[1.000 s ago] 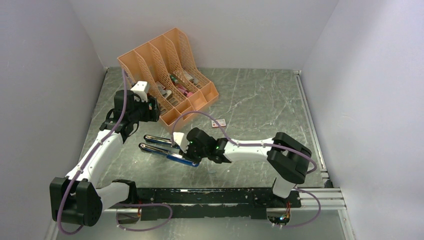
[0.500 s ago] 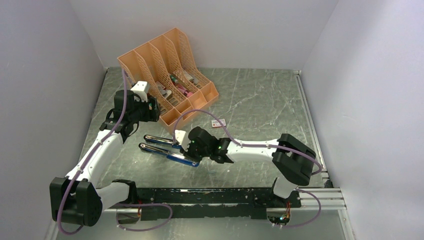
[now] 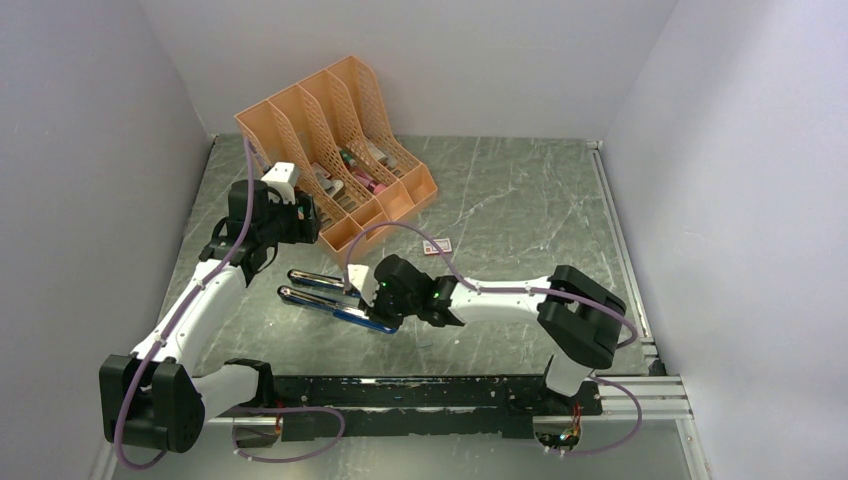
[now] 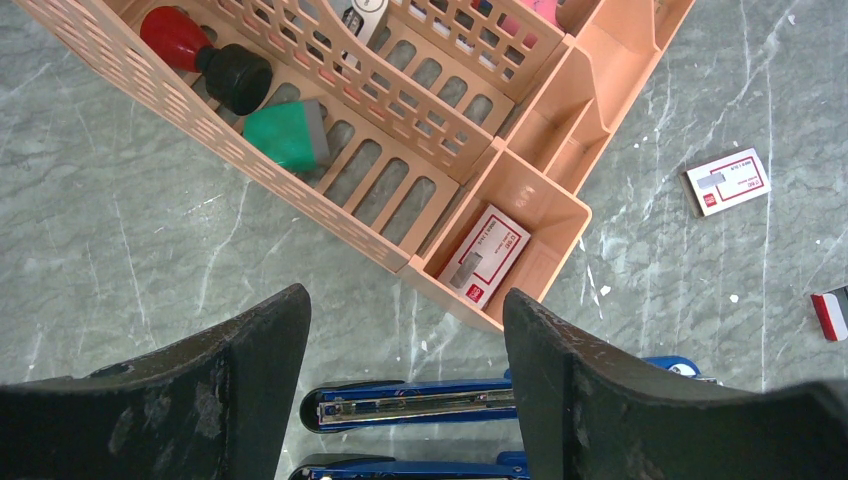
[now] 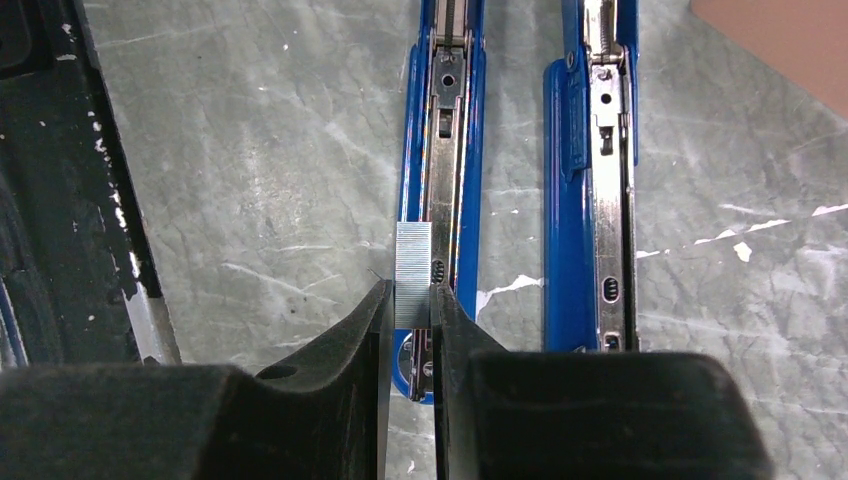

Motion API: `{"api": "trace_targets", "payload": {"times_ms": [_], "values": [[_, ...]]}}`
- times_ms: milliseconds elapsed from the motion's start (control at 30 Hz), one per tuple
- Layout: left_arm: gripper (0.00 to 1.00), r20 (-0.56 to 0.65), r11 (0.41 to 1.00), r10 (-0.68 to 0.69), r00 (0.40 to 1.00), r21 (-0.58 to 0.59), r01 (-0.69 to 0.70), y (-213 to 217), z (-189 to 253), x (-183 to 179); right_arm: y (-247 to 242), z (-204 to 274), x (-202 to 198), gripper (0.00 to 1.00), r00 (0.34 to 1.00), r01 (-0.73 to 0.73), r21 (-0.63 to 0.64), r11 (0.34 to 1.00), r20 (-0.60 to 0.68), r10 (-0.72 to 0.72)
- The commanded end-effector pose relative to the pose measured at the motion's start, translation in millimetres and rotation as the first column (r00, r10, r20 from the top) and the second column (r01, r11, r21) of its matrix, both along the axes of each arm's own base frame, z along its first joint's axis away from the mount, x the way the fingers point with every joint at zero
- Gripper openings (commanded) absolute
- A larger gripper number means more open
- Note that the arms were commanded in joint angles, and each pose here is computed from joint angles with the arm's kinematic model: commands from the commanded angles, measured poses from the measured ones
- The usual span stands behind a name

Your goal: Load the staples into the stapler

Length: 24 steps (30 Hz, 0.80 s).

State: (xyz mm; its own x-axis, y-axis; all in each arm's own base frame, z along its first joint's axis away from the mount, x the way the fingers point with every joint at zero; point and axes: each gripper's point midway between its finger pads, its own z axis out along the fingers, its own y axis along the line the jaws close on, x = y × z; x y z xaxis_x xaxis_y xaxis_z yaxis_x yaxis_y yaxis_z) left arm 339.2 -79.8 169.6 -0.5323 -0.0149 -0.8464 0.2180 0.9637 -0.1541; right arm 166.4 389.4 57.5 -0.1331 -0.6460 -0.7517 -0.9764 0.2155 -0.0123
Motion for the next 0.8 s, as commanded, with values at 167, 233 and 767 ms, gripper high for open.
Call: {"api": "trace_targets", "payload": {"times_ms": [167,233,767], "values": [[0.75,-0.001,1.0,-0.001,1.0,-0.006,0.001,0.9,-0.3,0.2,4.1,-1.8,4.9,0.0,0.998,0.037,0.003,0.999,-0.053,-0.037],[0.75,-0.001,1.0,-0.001,1.0,-0.005,0.001,0.9,-0.3,0.0,3.3,-2.1,5.5,0.0,0.997,0.045,0.007,0.999,-0.069,-0.045],[0.75,-0.001,1.0,-0.002,1.0,-0.006,0.002,0.7,-0.3,0.3,-2.5,-6.7,10.9,0.0,0.96,0.099,0.041,0.994,-0.268,-0.085]]}}
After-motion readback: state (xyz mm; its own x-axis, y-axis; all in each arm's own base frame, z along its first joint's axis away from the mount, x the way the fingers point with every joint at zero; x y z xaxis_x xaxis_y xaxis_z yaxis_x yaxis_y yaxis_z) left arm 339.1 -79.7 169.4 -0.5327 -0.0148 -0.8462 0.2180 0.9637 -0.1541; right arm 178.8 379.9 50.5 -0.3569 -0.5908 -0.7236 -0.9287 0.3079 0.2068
